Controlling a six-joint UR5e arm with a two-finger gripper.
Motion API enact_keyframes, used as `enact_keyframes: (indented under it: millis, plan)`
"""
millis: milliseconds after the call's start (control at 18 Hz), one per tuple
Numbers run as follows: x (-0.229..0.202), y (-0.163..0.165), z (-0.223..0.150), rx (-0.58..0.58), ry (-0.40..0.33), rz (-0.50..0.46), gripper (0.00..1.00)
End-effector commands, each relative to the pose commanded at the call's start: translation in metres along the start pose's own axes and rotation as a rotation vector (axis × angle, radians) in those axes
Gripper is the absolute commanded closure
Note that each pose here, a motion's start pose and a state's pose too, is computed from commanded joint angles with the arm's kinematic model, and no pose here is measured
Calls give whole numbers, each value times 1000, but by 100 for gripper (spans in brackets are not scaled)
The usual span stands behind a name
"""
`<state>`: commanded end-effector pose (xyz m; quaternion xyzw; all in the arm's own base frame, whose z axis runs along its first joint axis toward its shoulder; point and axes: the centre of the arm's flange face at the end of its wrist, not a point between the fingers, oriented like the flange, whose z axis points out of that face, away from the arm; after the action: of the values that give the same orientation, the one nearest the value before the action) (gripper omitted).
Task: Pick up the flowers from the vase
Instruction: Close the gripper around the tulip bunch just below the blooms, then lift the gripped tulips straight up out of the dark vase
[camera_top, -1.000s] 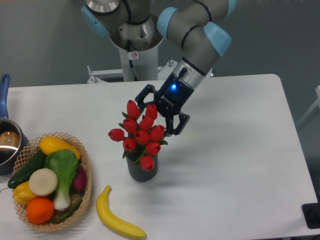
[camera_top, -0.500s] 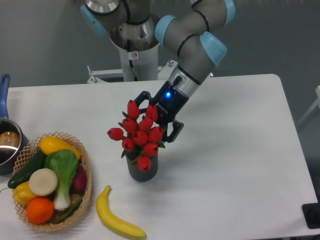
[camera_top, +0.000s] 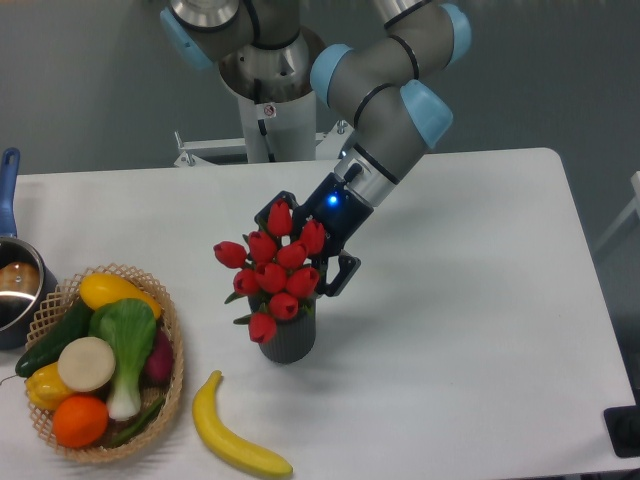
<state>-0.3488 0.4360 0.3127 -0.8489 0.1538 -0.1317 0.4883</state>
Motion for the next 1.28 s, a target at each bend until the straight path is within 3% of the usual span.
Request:
enact_keyframes:
  millis: [111,333,500,944,1278]
  plan:
    - [-1,0,-1,0,-1,-1,5]
    - [-3,2,-5,2,-9,-5,41]
    - [-6,2,-8,3,-16,-7,57]
    - [-8,-3,-13,36,-20,-17,57]
    - [-10,-58,-39,97,-51,-106,56]
